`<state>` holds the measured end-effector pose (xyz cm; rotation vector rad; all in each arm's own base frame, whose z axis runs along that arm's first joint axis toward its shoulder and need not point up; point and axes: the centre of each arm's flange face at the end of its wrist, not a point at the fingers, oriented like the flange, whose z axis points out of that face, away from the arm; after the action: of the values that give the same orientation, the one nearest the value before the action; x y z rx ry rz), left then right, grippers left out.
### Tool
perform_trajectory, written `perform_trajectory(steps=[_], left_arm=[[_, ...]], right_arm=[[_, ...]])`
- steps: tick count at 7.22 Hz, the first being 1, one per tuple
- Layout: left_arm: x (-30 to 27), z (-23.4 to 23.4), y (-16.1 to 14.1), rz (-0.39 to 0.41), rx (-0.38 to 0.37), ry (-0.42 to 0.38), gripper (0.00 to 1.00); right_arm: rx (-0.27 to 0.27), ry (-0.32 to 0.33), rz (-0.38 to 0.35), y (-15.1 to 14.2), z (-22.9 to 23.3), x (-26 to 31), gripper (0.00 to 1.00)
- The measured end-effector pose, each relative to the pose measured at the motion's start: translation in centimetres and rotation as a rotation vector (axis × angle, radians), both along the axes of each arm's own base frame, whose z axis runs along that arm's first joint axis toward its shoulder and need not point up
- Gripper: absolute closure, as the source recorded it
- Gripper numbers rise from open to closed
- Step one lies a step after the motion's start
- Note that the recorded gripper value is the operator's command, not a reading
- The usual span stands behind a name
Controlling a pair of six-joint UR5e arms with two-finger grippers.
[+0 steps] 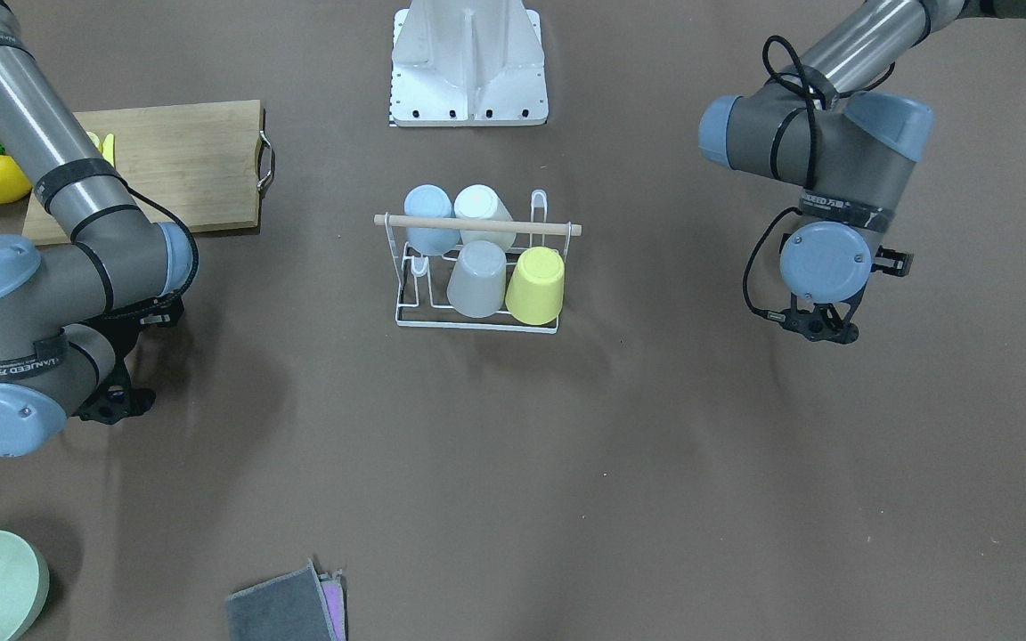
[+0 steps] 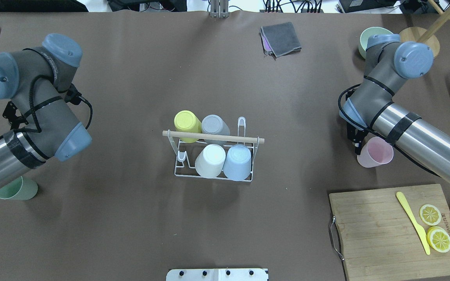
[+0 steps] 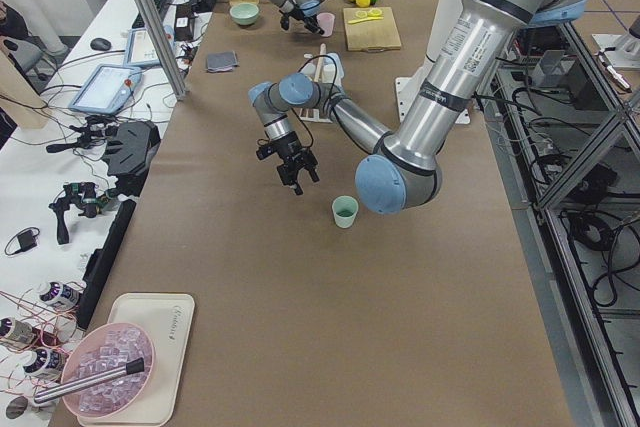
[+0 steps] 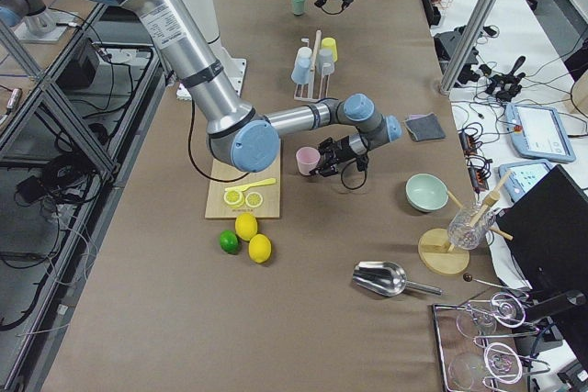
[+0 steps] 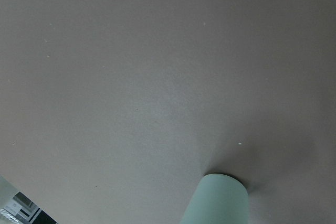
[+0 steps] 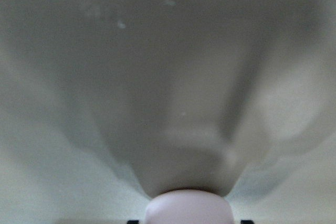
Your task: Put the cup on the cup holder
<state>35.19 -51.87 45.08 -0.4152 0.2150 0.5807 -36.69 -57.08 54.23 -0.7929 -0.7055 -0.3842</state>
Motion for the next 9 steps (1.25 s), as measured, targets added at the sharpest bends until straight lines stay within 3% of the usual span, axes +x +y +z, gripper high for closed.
perform_trajectory(steps=[2, 5, 9], left_arm=[[0.8, 0.8, 1.9, 0.042, 0.005, -0.007, 0.02], [1.1, 0.9, 3.7, 0.118, 0.028, 0.005, 0.02], [2.7, 2.3, 5.9, 0.202, 0.050, 0.004, 0.02]], right_arm=[[0.000, -0.003, 0.004, -0.1, -0.3, 0.1, 0.74], [0.024, -0.037, 0.043, -1.3, -1.7, 1.6, 0.74], [0.123, -0.160, 0.130, -5.1, -5.0, 8.7, 0.74]])
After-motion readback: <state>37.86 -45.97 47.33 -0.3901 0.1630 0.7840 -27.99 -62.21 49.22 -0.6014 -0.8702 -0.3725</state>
